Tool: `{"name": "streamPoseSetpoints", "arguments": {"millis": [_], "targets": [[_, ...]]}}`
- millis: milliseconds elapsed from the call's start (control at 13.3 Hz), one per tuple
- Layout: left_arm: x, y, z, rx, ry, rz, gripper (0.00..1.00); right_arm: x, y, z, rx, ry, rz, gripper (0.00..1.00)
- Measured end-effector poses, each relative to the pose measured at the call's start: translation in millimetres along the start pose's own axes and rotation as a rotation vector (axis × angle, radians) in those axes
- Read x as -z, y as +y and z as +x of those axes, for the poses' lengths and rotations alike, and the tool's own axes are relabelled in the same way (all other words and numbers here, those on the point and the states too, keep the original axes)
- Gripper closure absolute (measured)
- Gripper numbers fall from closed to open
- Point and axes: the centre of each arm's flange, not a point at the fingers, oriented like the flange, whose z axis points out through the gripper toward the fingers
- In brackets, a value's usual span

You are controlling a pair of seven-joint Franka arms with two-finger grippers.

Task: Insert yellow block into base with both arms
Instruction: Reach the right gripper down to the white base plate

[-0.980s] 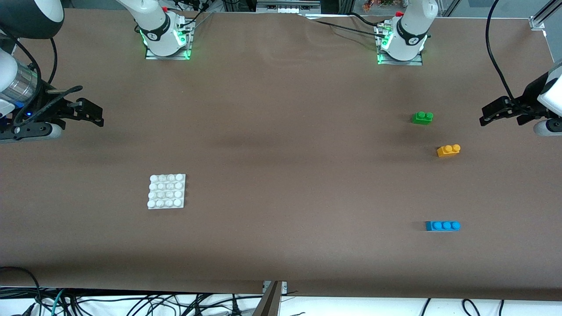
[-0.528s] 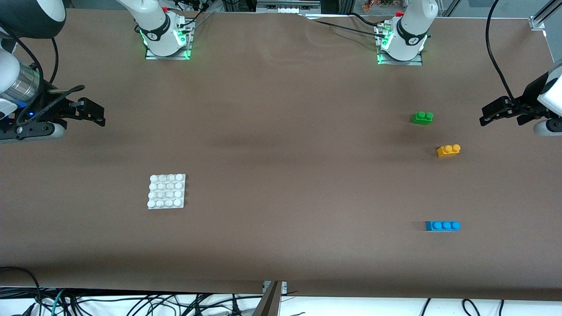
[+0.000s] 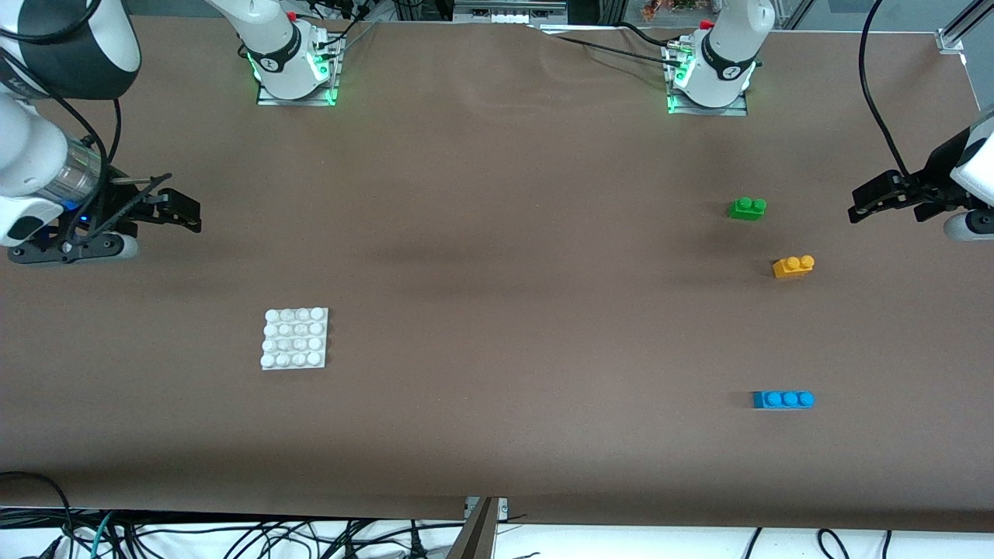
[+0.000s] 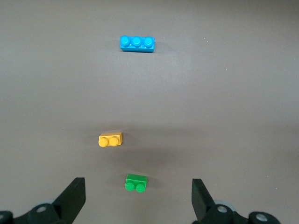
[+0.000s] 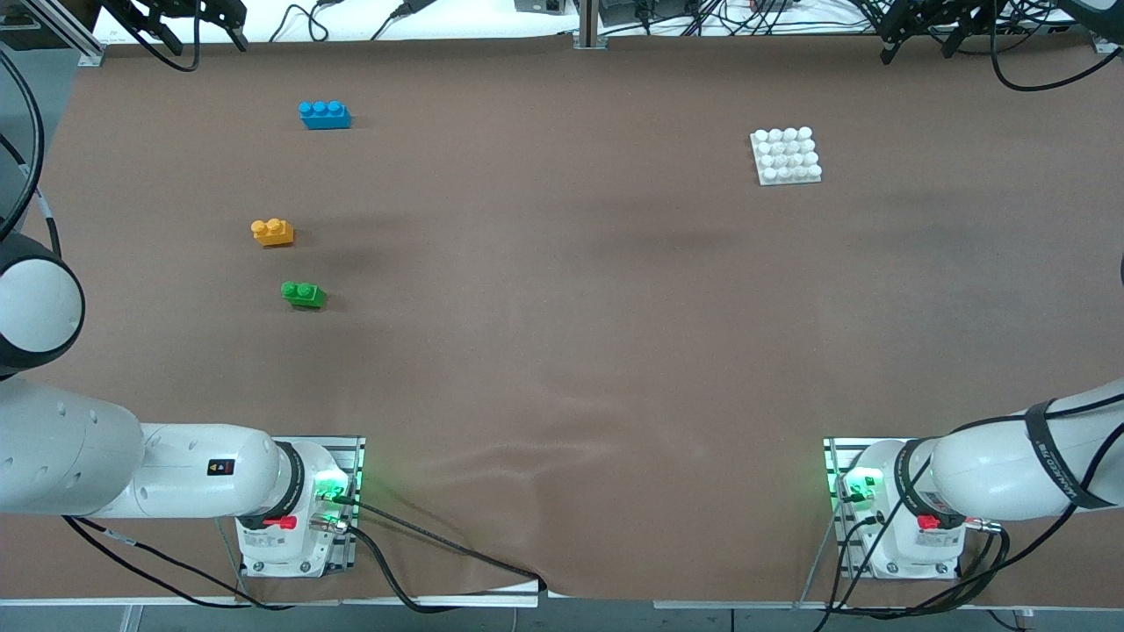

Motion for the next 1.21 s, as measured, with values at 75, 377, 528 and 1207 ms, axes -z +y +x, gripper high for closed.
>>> {"name": "streamPoseSetpoints", "arguments": {"millis": [75,377,528,1207], "targets": [[0.0,0.0,0.0,0.000,0.000,0.000,0.00,-0.2,0.0,0.0,0.000,0.000,0.000,0.00],[0.0,0.0,0.0,0.000,0.000,0.000,0.00,0.4,0.0,-0.2,0.000,0.001,0.000,0.00],[0.0,0.0,0.0,0.000,0.000,0.000,0.00,-0.2,0.0,0.1,0.000,0.001,0.000,0.00],[0.2,0.0,0.1,0.000,0.000,0.000,0.00,-151.2,-3.3,55.7,-0.013,0.036,0.018,0.00]]}}
